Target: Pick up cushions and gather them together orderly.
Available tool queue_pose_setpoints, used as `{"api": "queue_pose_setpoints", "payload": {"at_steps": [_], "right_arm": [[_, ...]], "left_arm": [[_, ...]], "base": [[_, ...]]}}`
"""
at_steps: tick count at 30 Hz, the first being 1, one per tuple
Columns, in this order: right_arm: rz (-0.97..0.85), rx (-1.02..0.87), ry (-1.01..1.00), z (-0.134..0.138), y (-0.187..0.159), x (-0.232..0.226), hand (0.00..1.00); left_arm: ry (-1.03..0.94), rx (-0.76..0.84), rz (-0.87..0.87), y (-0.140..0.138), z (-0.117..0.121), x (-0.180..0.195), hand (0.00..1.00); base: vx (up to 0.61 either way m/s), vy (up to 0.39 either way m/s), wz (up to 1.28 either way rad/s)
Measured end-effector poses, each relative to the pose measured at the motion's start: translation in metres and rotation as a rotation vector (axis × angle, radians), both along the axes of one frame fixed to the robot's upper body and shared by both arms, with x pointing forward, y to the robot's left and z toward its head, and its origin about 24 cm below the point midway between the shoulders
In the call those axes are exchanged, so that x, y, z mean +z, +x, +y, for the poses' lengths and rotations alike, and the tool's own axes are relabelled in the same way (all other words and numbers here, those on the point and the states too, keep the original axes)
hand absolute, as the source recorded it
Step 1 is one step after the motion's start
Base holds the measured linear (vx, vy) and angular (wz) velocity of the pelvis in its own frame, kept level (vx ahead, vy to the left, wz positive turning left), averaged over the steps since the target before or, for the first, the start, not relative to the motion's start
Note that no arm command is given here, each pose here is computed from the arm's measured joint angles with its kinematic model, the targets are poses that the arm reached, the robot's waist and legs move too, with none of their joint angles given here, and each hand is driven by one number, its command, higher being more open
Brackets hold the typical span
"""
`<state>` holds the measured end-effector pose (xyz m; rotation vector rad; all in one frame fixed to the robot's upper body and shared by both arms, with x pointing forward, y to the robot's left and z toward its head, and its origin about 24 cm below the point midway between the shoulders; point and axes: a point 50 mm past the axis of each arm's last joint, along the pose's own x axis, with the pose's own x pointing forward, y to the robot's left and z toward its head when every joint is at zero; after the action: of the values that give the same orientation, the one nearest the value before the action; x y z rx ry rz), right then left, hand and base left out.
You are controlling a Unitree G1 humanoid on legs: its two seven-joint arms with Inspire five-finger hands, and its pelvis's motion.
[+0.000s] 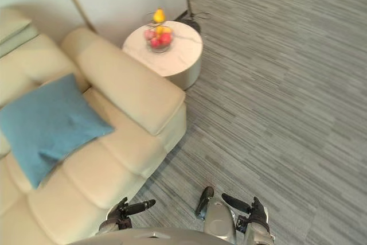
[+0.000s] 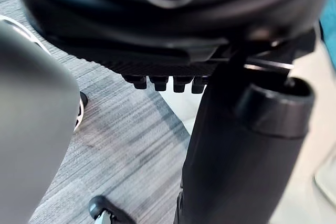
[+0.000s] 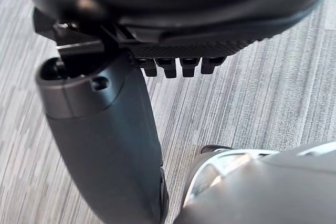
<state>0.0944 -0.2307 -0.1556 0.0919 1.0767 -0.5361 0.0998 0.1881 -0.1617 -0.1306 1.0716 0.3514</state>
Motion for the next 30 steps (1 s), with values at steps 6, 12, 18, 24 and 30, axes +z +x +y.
{"api": "queue_pose_setpoints", "payload": {"at_steps": [6,12,18,24,30], "right_arm": [[0.054,-0.009,0.018,0.004,-0.011,-0.005,1.0],[0.048,-0.025,0.015,0.008,-0.014,-0.005,1.0],[0.043,-0.073,0.023,0.01,-0.022,-0.006,1.0],[0.023,-0.04,0.039,0.013,-0.012,-0.005,1.0],[0.0,0.009,0.038,0.014,0.01,-0.003,1.0]], "left_arm": [[0.021,0.007,-0.051,0.007,0.007,0.005,1.0],[0.004,0.064,-0.085,0.012,0.007,0.007,1.0],[-0.001,0.06,-0.052,0.006,0.006,0.004,1.0],[0.022,0.002,-0.013,0.001,0.011,0.002,1.0],[0.011,-0.045,-0.059,0.019,0.002,0.006,1.0]], "base": [[0.08,-0.159,-0.74],[0.09,-0.038,-1.1],[0.29,0.044,-0.91],[0.25,0.108,-1.01],[0.12,-0.037,-0.64]]}}
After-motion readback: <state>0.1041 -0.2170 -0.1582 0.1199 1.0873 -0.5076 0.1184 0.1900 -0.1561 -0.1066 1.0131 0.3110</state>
